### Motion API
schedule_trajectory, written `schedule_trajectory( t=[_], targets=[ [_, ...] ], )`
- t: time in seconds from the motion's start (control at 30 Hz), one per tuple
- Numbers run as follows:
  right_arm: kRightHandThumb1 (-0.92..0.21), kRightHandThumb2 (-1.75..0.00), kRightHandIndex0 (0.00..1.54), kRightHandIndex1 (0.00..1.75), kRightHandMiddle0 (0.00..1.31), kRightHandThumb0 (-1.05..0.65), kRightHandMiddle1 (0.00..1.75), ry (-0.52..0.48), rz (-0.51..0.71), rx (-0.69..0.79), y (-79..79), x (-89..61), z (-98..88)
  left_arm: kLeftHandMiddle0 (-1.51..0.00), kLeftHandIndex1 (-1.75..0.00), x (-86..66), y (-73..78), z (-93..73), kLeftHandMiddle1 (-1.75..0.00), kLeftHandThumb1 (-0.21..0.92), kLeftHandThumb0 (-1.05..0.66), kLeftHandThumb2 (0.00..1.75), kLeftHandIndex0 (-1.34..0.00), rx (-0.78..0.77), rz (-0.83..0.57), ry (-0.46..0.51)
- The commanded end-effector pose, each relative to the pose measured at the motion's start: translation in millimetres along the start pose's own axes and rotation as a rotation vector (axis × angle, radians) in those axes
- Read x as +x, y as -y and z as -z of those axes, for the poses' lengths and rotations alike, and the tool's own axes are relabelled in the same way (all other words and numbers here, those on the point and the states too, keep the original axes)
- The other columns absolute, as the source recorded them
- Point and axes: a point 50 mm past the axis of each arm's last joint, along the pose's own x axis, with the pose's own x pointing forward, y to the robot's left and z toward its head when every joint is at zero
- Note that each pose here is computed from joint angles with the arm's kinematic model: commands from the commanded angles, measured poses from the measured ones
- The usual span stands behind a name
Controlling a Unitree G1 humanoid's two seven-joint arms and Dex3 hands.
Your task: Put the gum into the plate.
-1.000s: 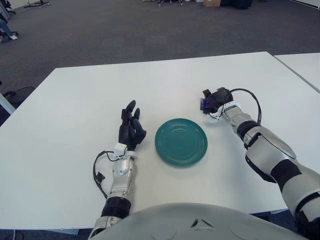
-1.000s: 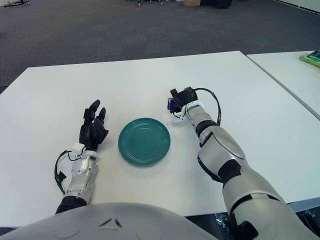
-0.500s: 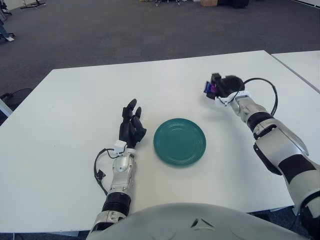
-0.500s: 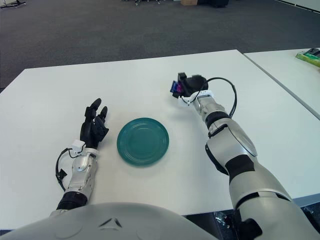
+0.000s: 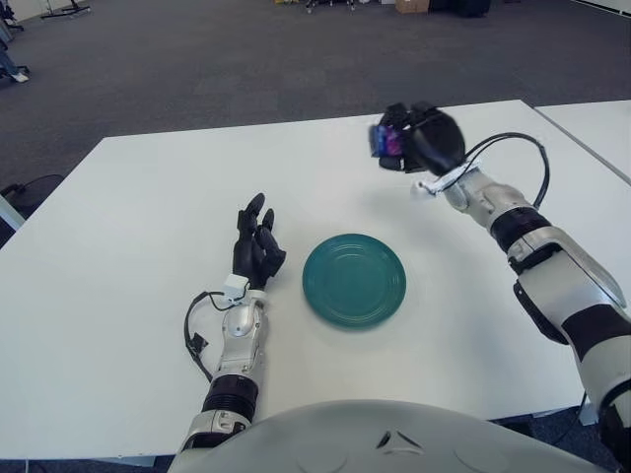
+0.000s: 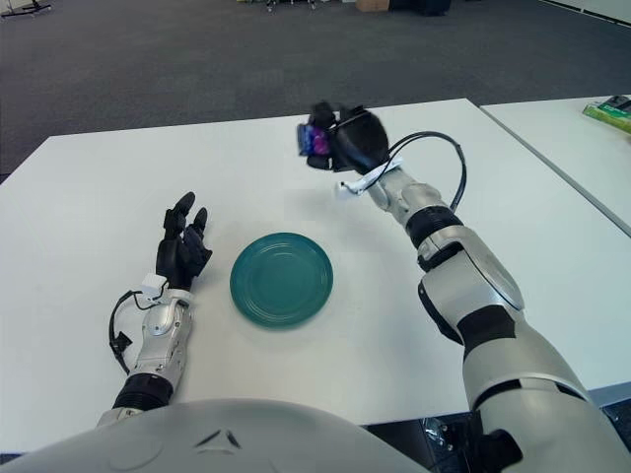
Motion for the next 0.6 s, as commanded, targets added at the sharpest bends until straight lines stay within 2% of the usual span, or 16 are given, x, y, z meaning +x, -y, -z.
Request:
schedule_trajectory(
  t=[0.0,0.2,0.37,0.57],
  targets=[
    [-0.92,-0.55,1.07,1.75,0.81,-0.5,1.75,0.161,-0.023,0.01,-5.9,-8.2,-20.2,-0.36,-0.71,-68.0,12.2,55.5,-0.01,0.92,-0.91,0.95,-0.03,-0.131,-0.176,-0.305],
    [-0.92,-0.56,1.11,1.75,0.84,-0.49,1.75,0.312,-0.101,0.022,-13.8,-16.5,-44.6,-0.36,-0.71,-67.2,7.7,55.2,-0.01,0.92,-0.89,0.96,-0.04,-0.118,-0.199,-0.31],
    [-0.92,-0.56,1.12,1.75,0.76,-0.48,1.75,0.398,-0.181,0.018,-19.3,-19.9,-54.2,-0.37,-0.71,-68.0,6.3,53.6,-0.01,0.92,-0.89,0.96,-0.05,-0.099,-0.202,-0.3],
    [-0.92,-0.55,1.09,1.75,0.71,-0.47,1.75,0.446,-0.333,0.018,-39.7,-37.8,-59.1,-0.37,-0.71,-69.2,6.2,52.2,-0.01,0.92,-0.89,0.95,-0.04,-0.082,-0.2,-0.293]
  ],
)
